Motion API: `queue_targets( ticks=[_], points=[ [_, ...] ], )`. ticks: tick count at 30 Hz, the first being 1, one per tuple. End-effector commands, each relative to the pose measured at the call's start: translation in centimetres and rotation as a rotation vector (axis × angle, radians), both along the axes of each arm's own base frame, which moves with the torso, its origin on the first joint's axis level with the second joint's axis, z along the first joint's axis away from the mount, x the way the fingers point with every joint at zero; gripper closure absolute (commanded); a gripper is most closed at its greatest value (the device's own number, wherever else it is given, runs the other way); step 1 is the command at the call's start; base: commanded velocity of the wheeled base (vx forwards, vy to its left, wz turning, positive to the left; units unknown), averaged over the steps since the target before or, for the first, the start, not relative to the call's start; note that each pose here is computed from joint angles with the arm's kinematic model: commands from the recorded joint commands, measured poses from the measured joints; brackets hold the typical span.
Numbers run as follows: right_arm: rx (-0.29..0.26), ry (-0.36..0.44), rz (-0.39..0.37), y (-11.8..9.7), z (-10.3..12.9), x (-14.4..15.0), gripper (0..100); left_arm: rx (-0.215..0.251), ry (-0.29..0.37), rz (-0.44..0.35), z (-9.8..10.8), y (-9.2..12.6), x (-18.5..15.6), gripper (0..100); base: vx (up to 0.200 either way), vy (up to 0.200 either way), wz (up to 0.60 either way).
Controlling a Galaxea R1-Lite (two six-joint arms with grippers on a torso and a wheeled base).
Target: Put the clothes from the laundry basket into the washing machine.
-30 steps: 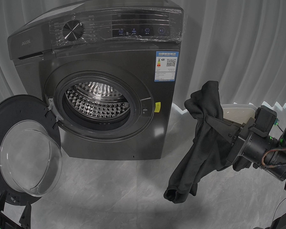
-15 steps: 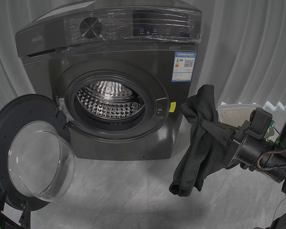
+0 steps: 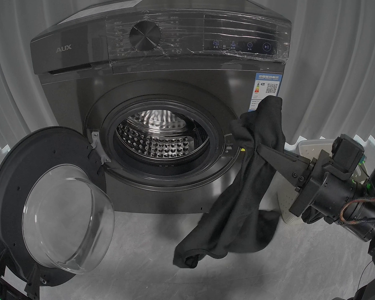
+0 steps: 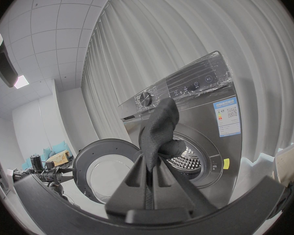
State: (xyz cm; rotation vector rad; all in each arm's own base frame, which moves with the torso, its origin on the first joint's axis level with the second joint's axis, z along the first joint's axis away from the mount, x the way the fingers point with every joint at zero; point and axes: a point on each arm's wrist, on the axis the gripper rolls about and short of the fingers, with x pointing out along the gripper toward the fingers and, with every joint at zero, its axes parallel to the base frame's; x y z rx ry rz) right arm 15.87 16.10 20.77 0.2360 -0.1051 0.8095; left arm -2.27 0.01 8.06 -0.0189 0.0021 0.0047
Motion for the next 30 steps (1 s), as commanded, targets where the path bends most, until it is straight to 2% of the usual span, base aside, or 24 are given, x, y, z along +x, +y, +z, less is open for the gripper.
queue_targets(
  ticks=[1, 8, 17, 20, 23, 27, 30],
  points=[
    [0.001, -0.002, -0.028, 0.0, 0.1, 0.7, 100, -0.001, -0.002, 0.000, -0.5, 0.0, 0.0, 0, 0.000, 0.000, 0.00],
    [0.006, 0.003, -0.115, -0.5, 0.3, 1.7, 100, -0.001, -0.002, 0.000, -0.5, 0.0, 0.0, 0, 0.000, 0.000, 0.00],
    [-0.019, 0.027, -0.227, -0.8, -0.5, 2.9, 100, -0.001, -0.002, 0.000, -0.5, 0.0, 0.0, 0, 0.000, 0.000, 0.00],
    [-0.022, 0.027, -0.230, -0.8, -0.5, 2.9, 100, -0.001, -0.002, -0.002, -0.5, 0.0, 0.0, 0, 0.000, 0.000, 0.00],
    [-0.023, 0.028, -0.227, -0.7, -0.5, 3.0, 100, 0.002, -0.002, 0.000, -0.5, 0.0, 0.0, 0, -0.200, 0.000, 0.00],
    [-0.005, 0.009, -0.223, 0.3, 0.2, 4.2, 100, 0.008, -0.002, 0.003, -0.5, 0.0, 0.0, 0, -0.150, 0.000, 0.00],
    [-0.026, 0.027, -0.225, 1.2, -0.6, 5.1, 100, 0.010, -0.002, 0.005, -0.5, 0.0, 0.0, 0, 0.000, 0.000, 0.00]
  ],
)
